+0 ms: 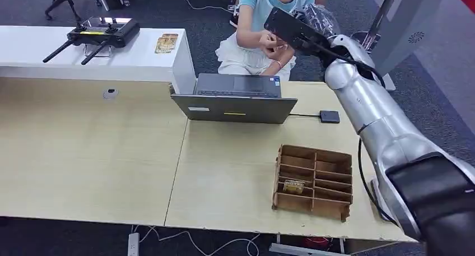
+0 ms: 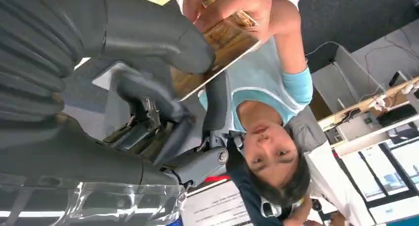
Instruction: Pass the card to the sensor for recognition and then transmit it.
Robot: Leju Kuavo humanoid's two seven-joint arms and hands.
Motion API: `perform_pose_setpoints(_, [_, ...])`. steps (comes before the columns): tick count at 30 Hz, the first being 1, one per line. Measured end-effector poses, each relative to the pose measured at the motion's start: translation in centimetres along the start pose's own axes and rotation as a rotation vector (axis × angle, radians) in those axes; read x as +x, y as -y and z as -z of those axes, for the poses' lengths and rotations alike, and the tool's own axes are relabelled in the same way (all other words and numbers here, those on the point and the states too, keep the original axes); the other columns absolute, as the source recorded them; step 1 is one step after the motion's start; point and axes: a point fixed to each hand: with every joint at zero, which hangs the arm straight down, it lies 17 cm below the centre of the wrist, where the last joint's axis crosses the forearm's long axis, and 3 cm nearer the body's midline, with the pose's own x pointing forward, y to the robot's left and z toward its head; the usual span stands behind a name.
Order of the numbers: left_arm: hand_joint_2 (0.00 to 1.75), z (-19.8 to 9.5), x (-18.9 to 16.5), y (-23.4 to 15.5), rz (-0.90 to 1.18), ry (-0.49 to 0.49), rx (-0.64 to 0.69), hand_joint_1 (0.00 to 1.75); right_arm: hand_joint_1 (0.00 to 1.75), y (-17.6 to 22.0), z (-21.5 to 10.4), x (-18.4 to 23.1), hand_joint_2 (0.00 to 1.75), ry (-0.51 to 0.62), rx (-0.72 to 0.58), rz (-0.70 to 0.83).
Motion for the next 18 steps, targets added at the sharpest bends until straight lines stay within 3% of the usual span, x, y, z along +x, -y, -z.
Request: perform_pose_setpoints(18, [0.00,0.0,-1.0,-0.5,0.040,-0.029,0.025,0.00,0.00,1.5,-0.3,-2.4,1.75,-0.051,-0.065,-0.082])
